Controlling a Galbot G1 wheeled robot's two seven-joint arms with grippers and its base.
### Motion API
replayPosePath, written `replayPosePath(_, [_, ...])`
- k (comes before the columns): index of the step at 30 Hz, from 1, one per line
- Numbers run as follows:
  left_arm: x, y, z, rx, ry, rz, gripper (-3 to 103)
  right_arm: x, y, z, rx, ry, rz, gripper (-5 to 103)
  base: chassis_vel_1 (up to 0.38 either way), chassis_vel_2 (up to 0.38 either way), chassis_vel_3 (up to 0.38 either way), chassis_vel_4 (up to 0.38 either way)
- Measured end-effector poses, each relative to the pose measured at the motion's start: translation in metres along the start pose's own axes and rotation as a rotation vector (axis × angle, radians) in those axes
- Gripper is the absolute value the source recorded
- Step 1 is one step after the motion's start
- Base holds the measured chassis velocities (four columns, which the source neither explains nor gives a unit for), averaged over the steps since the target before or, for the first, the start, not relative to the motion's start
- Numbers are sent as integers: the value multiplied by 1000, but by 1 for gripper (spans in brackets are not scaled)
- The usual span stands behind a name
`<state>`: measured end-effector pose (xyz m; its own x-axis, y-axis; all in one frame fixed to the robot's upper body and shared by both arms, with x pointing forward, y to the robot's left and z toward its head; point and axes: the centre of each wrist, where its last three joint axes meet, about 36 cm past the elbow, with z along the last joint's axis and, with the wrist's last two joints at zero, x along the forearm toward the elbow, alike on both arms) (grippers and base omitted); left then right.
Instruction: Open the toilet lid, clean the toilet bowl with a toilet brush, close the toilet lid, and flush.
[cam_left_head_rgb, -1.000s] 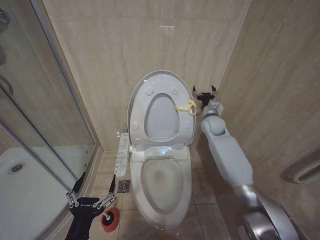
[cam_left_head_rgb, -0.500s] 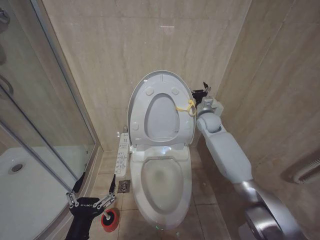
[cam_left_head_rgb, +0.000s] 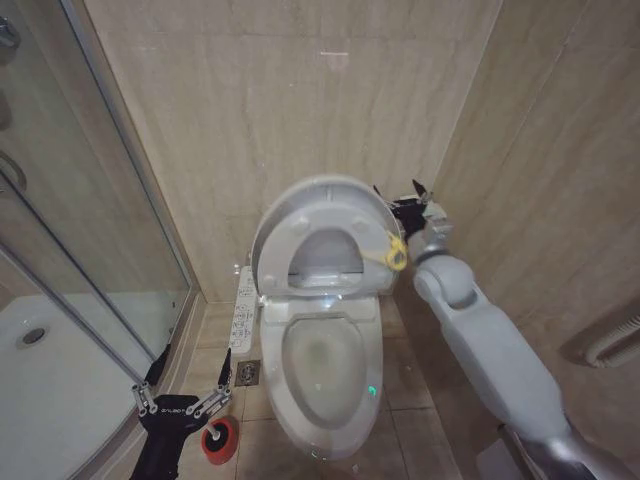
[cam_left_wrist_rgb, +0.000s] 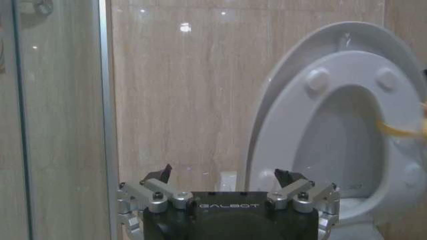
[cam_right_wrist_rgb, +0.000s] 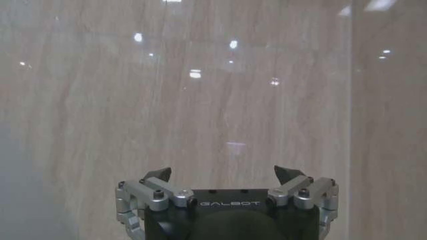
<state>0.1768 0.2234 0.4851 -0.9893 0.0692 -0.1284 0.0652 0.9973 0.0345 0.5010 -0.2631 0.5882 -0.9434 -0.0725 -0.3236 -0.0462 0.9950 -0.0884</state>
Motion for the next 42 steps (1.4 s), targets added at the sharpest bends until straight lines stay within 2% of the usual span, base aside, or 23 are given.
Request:
replayPosePath(3, [0,0,0,0,0,0,100,23,-4,-2,-16,18,2,100,0,0,0,0])
replayPosePath(6, [0,0,0,0,0,0,100,70,-10,-1,-43,69,24,100,0,0,0,0])
replayPosePath(7, [0,0,0,0,0,0,100,70,-10,-1,-43,69,24,100,0,0,0,0])
replayPosePath(11, [0,0,0,0,0,0,100,115,-3,-3,-85,109,40,100,0,0,0,0])
replayPosePath(21, [0,0,0,0,0,0,100,180,8,-5,-160,203,76,100,0,0,0,0])
replayPosePath(26, [0,0,0,0,0,0,100,208,12,-6,-169,218,83,100,0,0,0,0])
replayPosePath(34, [0,0,0,0,0,0,100,255,22,-3,-147,255,116,100,0,0,0,0])
replayPosePath(42, [0,0,0,0,0,0,100,270,31,-3,-134,255,129,100,0,0,0,0])
